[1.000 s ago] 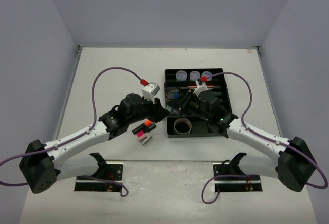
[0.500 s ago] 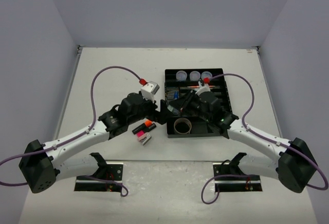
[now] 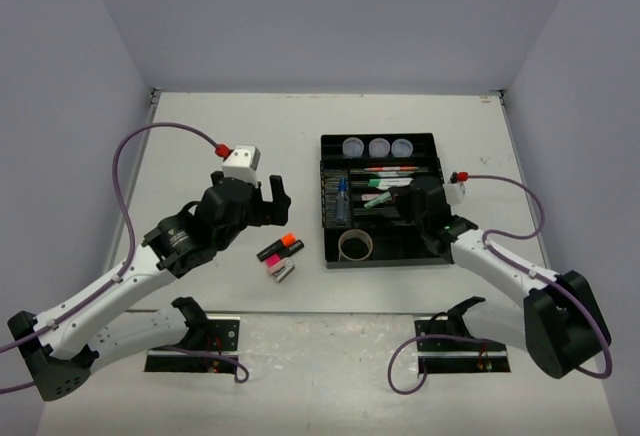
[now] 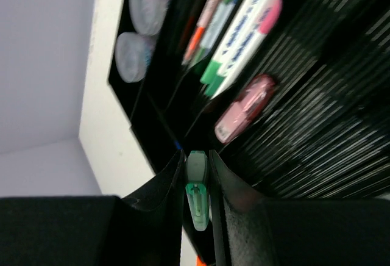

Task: Sort the stationery into containers
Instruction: Place the stationery in the storage box.

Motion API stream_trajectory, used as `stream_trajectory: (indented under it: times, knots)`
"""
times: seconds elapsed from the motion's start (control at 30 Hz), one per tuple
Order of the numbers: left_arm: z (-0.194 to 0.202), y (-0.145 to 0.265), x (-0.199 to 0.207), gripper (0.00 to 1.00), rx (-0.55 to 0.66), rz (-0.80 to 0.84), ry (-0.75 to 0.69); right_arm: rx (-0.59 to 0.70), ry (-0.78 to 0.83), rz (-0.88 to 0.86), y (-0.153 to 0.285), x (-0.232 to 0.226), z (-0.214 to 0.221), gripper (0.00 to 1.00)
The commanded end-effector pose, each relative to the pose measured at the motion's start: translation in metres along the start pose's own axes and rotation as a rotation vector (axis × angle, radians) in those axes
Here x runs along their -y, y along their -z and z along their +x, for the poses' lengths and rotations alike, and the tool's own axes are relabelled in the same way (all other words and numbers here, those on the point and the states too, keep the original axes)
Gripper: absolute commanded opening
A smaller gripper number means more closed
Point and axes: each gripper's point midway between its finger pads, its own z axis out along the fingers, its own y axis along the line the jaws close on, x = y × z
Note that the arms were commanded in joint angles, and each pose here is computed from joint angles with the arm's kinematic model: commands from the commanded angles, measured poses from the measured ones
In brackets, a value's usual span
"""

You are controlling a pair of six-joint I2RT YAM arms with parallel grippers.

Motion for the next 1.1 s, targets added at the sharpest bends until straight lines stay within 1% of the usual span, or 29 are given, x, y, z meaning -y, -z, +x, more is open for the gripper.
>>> stream_trajectory:
  times: [0.0, 0.17, 0.27, 0.47, 0.6, 0.77, 0.87, 1.03, 1.07]
  knots:
    - [0.014, 0.002, -0.015, 1.00, -0.041, -0.056, -0.025, 0.129, -0.163, 0.079, -0.023, 0.002, -0.020, 0.00]
    - [0.034, -0.001, -0.029, 1.00, -0.087, -0.106, -0.049, 0.112, -0.174, 0.131, -0.045, 0.006, -0.010, 0.00]
    - [0.041, -0.002, -0.030, 1.00, -0.104, -0.104, -0.051, 0.103, -0.194, 0.144, -0.054, 0.009, -0.005, 0.00]
    - [0.043, -0.005, -0.025, 1.00, -0.111, -0.080, -0.058, 0.068, -0.230, 0.108, -0.062, 0.008, 0.004, 0.00]
    - [0.046, -0.007, -0.024, 1.00, -0.125, -0.078, -0.066, 0.057, -0.242, 0.048, -0.055, -0.003, 0.003, 0.00]
    - [0.046, -0.006, -0.024, 1.00, -0.123, -0.074, -0.065, 0.102, -0.239, 0.049, -0.046, -0.007, -0.010, 0.00]
    - [0.046, -0.005, -0.023, 1.00, -0.121, -0.067, -0.062, 0.134, -0.249, 0.086, -0.053, 0.000, -0.015, 0.00]
    - [0.050, -0.006, -0.021, 1.00, -0.135, -0.058, -0.064, 0.107, -0.268, 0.142, -0.066, 0.018, -0.004, 0.05]
    - [0.051, -0.007, -0.021, 1.00, -0.138, -0.058, -0.065, 0.097, -0.268, 0.139, -0.067, 0.019, -0.001, 0.08]
